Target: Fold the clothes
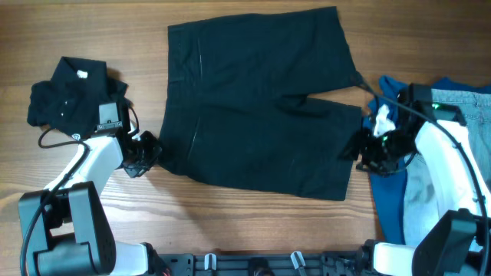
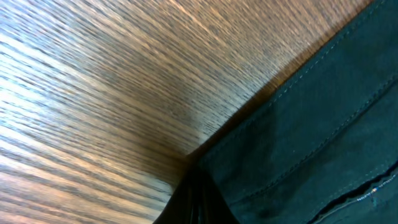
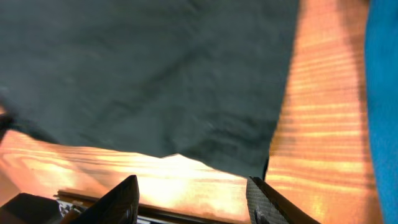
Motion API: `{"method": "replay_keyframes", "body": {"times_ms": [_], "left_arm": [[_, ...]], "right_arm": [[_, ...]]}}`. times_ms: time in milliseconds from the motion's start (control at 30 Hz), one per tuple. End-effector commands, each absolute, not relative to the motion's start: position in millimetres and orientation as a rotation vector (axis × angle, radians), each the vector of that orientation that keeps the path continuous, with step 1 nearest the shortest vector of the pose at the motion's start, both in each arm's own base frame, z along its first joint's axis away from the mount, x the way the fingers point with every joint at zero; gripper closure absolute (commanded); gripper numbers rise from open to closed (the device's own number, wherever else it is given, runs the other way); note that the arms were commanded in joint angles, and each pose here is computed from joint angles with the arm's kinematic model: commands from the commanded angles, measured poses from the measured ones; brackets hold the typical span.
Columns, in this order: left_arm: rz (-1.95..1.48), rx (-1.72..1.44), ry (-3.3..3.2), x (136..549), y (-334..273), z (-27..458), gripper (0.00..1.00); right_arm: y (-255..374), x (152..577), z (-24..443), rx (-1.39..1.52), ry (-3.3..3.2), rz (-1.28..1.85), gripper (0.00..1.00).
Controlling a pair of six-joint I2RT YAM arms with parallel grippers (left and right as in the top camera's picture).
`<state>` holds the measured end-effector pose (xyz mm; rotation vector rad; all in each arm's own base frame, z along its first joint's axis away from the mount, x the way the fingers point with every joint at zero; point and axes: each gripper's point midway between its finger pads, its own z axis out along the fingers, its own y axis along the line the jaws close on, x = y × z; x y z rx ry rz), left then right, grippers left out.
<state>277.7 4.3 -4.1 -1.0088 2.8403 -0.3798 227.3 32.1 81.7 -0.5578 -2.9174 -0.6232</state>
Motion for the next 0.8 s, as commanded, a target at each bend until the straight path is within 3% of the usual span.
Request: {"method": "replay_keyframes", "body": {"times_ms": [0, 267, 400, 500, 600, 667, 767], "left_arm": [[-0.435, -1.041, 2.872, 269, -4, -12, 0.96], [-0.433, -1.029, 2.874, 269, -3, -12, 0.96], [-0.432, -1.024, 2.877, 269, -3, -12, 0.96], [-0.432, -1.024, 2.876, 269, -3, -12, 0.96], [-0.432, -1.024, 2.876, 269, -3, -12, 0.96], [-0.431, -1.024, 2.877, 269, -3, -12, 0.96], [-0.432, -1.024, 2.877, 269, -3, -12, 0.96]], "right_arm": [[36, 190, 48, -0.711, -2.777, -0.549, 0.43], [60, 144, 15, -0.861, -2.569, -0.629, 0.53], [55, 154, 2, -0.96, -2.599, -0.613, 0.55], [41, 161, -7, -1.095, -2.616, -0.497, 0.49], [37, 172, -10, -1.115, -2.66, -0.5, 0.49], [37, 175, -10, -1.119, -2.669, -0.504, 0.59], [35, 173, -11, -1.11, -2.675, -0.488, 0.96]]}}
